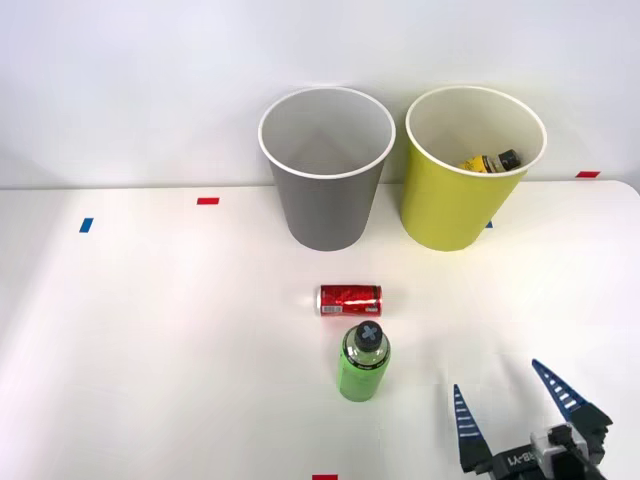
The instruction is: Put cans in the gray bin, plastic bottles in the light green bin
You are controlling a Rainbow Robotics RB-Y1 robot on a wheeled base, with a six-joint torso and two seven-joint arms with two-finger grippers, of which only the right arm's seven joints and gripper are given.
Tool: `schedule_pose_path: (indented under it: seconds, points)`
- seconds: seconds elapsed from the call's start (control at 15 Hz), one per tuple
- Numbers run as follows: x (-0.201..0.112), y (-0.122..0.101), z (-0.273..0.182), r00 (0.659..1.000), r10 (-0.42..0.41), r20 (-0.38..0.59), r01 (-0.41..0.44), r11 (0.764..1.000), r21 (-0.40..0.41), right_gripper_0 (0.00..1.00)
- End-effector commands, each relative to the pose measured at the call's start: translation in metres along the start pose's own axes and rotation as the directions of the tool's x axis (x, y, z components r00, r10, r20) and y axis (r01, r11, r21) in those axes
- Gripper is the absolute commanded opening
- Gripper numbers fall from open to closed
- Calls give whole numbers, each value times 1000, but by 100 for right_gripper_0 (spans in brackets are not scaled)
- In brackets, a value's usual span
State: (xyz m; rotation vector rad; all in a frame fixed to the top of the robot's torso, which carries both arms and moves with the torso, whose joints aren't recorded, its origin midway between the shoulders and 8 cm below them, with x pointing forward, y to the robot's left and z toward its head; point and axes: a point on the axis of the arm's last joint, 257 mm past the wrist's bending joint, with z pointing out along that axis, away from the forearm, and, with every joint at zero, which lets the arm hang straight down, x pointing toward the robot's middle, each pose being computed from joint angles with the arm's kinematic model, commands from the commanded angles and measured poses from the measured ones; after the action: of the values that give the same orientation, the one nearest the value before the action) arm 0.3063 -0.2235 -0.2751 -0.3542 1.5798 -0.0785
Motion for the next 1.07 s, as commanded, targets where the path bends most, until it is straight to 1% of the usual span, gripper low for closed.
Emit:
schedule_pose_path:
  seconds: [0.07,0.2,0.33,0.4,0.53,0.6,0.8,1.07]
  points:
    - [17,22,-7,998,65,23,-64,997,-34,100]
    - [17,38,-10,992,106,61,-103,993,-54,100]
    - [12,59,-13,988,123,96,-115,990,-86,100]
    - [5,68,-16,986,97,136,-84,992,-98,100]
    - [-2,75,-20,983,82,167,-68,994,-85,100]
    - [-3,75,-22,982,76,172,-64,995,-75,100]
    - [5,60,-29,985,81,150,-79,997,-18,100]
    - [11,51,-34,988,80,131,-82,997,13,100]
